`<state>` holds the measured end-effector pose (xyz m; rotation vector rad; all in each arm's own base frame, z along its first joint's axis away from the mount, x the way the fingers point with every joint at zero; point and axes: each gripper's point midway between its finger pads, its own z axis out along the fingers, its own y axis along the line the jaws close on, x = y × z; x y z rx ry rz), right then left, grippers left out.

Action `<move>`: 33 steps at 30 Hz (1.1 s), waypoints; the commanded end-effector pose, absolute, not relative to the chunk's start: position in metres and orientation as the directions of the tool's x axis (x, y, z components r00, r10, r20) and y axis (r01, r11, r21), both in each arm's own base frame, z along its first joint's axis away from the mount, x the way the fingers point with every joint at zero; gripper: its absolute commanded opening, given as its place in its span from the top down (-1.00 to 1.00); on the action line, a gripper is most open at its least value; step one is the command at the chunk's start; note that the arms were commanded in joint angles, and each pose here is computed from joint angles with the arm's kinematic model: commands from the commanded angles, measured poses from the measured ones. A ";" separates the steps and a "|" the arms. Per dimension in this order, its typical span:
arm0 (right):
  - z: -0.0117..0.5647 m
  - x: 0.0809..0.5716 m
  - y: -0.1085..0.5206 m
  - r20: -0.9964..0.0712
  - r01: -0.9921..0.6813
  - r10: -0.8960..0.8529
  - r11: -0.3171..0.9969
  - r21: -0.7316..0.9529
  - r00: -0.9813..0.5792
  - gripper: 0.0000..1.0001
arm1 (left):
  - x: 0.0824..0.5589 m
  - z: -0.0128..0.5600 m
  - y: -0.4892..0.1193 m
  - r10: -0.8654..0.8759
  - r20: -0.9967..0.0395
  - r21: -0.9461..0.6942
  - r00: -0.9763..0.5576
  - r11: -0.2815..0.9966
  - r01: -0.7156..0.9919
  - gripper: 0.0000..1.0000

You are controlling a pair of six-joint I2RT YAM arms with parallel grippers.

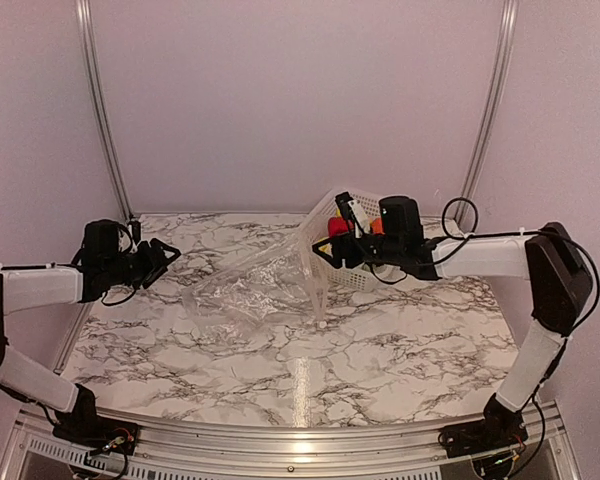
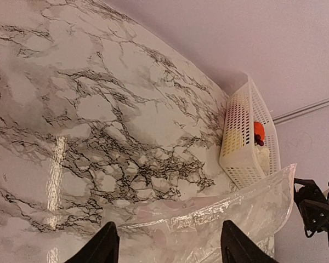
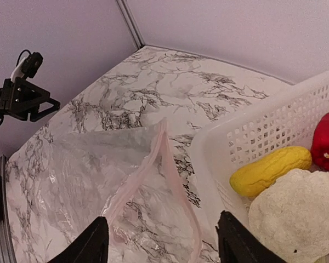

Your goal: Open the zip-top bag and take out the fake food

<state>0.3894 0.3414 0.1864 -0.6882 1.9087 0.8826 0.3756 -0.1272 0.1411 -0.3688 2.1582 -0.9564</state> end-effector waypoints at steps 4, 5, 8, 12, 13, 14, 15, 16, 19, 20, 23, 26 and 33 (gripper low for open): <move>0.197 0.368 0.310 -0.874 -0.719 -0.085 0.610 0.334 -0.478 -0.49 | 0.353 0.139 -0.097 -0.515 -0.567 -0.649 -0.643 0.760 -0.036 -0.50; 0.190 0.359 0.309 -0.865 -0.727 -0.096 0.592 0.347 -0.492 -0.46 | 0.346 0.135 -0.099 -0.511 -0.556 -0.658 -0.656 0.753 -0.029 -0.50; 0.166 0.334 0.309 -0.836 -0.743 -0.121 0.539 0.397 -0.535 -0.40 | 0.317 0.123 -0.113 -0.489 -0.527 -0.688 -0.695 0.726 0.011 -0.49; 0.140 0.310 0.318 -0.810 -0.763 -0.174 0.489 0.422 -0.560 -0.32 | 0.278 0.106 -0.143 -0.409 -0.500 -0.698 -0.763 0.712 0.075 -0.47; 0.136 0.305 0.323 -0.807 -0.772 -0.191 0.477 0.421 -0.558 -0.31 | 0.270 0.102 -0.150 -0.391 -0.496 -0.697 -0.775 0.712 0.087 -0.46; 0.132 0.301 0.328 -0.805 -0.779 -0.208 0.467 0.418 -0.556 -0.31 | 0.263 0.098 -0.155 -0.379 -0.489 -0.699 -0.785 0.709 0.093 -0.46; 0.130 0.300 0.334 -0.806 -0.787 -0.220 0.460 0.412 -0.550 -0.30 | 0.257 0.095 -0.161 -0.367 -0.485 -0.705 -0.794 0.701 0.106 -0.45; 0.127 0.299 0.338 -0.804 -0.791 -0.231 0.455 0.409 -0.548 -0.30 | 0.251 0.093 -0.168 -0.360 -0.479 -0.715 -0.801 0.690 0.118 -0.44; 0.114 0.302 0.348 -0.792 -0.791 -0.251 0.453 0.411 -0.556 -0.30 | 0.240 0.085 -0.177 -0.346 -0.466 -0.728 -0.814 0.672 0.131 -0.42; 0.110 0.303 0.350 -0.788 -0.790 -0.258 0.454 0.412 -0.559 -0.30 | 0.238 0.083 -0.181 -0.337 -0.464 -0.731 -0.819 0.669 0.139 -0.42; 0.098 0.306 0.358 -0.776 -0.791 -0.278 0.451 0.414 -0.565 -0.30 | 0.232 0.076 -0.190 -0.303 -0.463 -0.727 -0.833 0.667 0.162 -0.42; 0.089 0.309 0.365 -0.768 -0.791 -0.293 0.448 0.416 -0.570 -0.29 | 0.233 0.072 -0.198 -0.288 -0.462 -0.731 -0.839 0.659 0.176 -0.40; 0.078 0.321 0.371 -0.755 -0.775 -0.293 0.474 0.418 -0.587 -0.14 | 0.241 0.070 -0.225 -0.253 -0.467 -0.747 -0.847 0.626 0.225 -0.31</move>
